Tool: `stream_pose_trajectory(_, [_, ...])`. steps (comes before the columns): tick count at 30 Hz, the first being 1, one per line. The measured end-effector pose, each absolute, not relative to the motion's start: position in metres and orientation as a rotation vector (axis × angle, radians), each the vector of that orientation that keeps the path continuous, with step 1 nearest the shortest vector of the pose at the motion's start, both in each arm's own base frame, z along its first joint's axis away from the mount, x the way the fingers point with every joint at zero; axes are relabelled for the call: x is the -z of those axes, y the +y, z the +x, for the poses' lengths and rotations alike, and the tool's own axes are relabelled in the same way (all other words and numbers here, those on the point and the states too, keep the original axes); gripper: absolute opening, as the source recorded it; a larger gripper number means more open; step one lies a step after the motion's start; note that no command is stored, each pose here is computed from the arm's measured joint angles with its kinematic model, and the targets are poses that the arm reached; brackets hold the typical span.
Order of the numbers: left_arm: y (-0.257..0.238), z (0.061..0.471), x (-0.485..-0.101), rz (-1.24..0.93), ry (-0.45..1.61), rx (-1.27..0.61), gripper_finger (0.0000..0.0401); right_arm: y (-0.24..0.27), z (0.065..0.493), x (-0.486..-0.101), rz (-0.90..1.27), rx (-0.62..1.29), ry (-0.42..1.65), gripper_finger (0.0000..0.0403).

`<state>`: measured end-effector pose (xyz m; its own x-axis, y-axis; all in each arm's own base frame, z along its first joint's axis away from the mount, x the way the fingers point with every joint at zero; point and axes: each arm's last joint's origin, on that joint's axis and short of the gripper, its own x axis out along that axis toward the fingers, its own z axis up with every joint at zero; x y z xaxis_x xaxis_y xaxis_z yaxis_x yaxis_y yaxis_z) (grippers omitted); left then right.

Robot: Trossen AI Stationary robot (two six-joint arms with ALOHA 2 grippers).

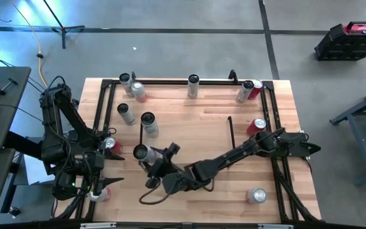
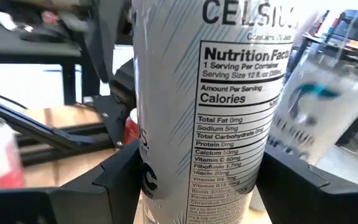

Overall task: Place canned beverage on shelf
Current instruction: Put the bottom white blue soda can aligned with the other white blue soda can on the shelf

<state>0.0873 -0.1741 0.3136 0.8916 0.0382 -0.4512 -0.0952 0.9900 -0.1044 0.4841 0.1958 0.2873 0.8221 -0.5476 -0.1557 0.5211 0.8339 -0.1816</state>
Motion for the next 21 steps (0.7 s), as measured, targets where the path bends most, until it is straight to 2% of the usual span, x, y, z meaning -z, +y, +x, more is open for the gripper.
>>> stream_pose_trajectory(8, [-0.174, 0.087, -0.314, -0.125, 0.465, -0.069, 0.0335, 0.183, 0.450, -0.302, -0.084, 0.409, 0.163, 0.0252])
stream_pose_trajectory(13, [-0.174, 0.087, -0.314, -0.118, 0.461, -0.071, 0.0335, 0.161, 0.434, -0.279, -0.016, 0.221, 0.021, 0.0252])
stream_pose_trajectory(17, [-0.174, 0.088, -0.314, -0.124, 0.459, -0.070, 0.0335, 0.132, 0.436, -0.259, 0.005, 0.174, -0.017, 0.0252])
stream_pose_trajectory(21, [-0.174, 0.088, -0.314, -0.131, 0.457, -0.072, 0.0335, 0.114, 0.441, -0.258, 0.008, 0.115, -0.026, 0.0252])
